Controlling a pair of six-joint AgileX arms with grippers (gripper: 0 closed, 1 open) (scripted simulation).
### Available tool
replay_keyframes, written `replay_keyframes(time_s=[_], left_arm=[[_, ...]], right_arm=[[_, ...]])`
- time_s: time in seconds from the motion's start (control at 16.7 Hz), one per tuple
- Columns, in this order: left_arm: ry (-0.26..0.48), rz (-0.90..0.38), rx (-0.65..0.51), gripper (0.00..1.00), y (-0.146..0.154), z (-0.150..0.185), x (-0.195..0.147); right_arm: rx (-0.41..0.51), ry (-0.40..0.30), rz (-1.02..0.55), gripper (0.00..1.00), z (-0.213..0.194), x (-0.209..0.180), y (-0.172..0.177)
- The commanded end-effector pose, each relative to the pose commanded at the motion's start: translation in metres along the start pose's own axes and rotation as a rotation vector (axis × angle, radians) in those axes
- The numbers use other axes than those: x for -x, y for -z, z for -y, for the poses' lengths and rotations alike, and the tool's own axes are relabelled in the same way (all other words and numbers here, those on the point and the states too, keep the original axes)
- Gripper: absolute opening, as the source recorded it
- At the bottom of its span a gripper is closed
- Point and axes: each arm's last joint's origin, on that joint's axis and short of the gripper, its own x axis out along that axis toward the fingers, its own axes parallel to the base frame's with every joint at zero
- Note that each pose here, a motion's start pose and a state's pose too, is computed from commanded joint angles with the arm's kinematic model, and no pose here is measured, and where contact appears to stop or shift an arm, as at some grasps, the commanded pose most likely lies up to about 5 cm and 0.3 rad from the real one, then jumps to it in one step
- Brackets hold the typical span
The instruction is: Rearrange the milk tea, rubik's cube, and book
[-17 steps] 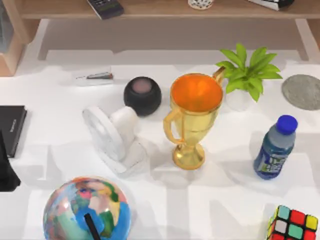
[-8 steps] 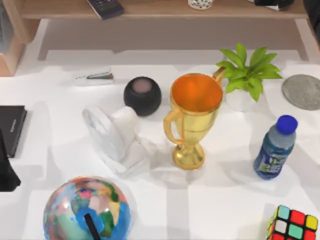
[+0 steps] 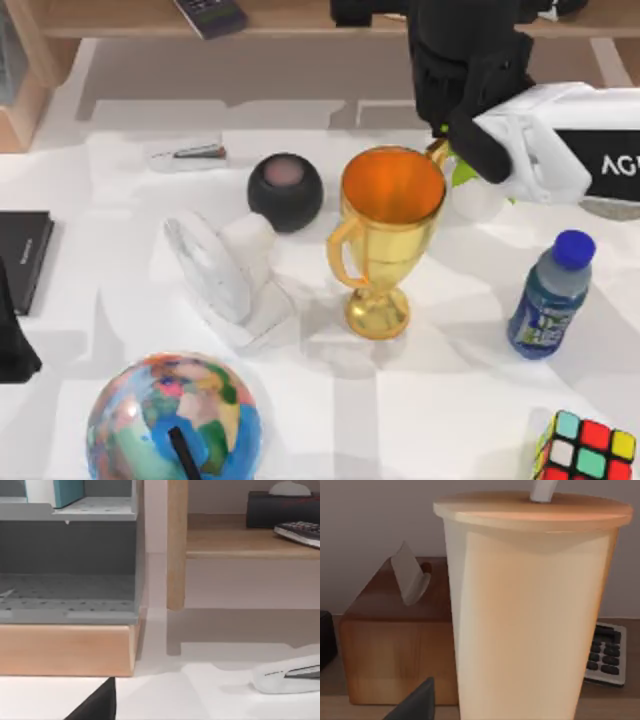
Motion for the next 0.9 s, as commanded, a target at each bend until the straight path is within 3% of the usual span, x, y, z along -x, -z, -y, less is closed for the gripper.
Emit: replay_keyframes(time_s=[0.54, 0.9], left_arm=[[0.000, 0.000, 0.000, 1.00, 0.000, 0.000, 0.000], [0.000, 0.000, 0.000, 1.00, 0.000, 0.000, 0.000]], right_arm=[[-0.001, 0.003, 0.000, 1.00, -0.008, -0.008, 0.008], [-0.002, 0.002, 0.003, 1.00, -0.013, -0.050, 0.007]])
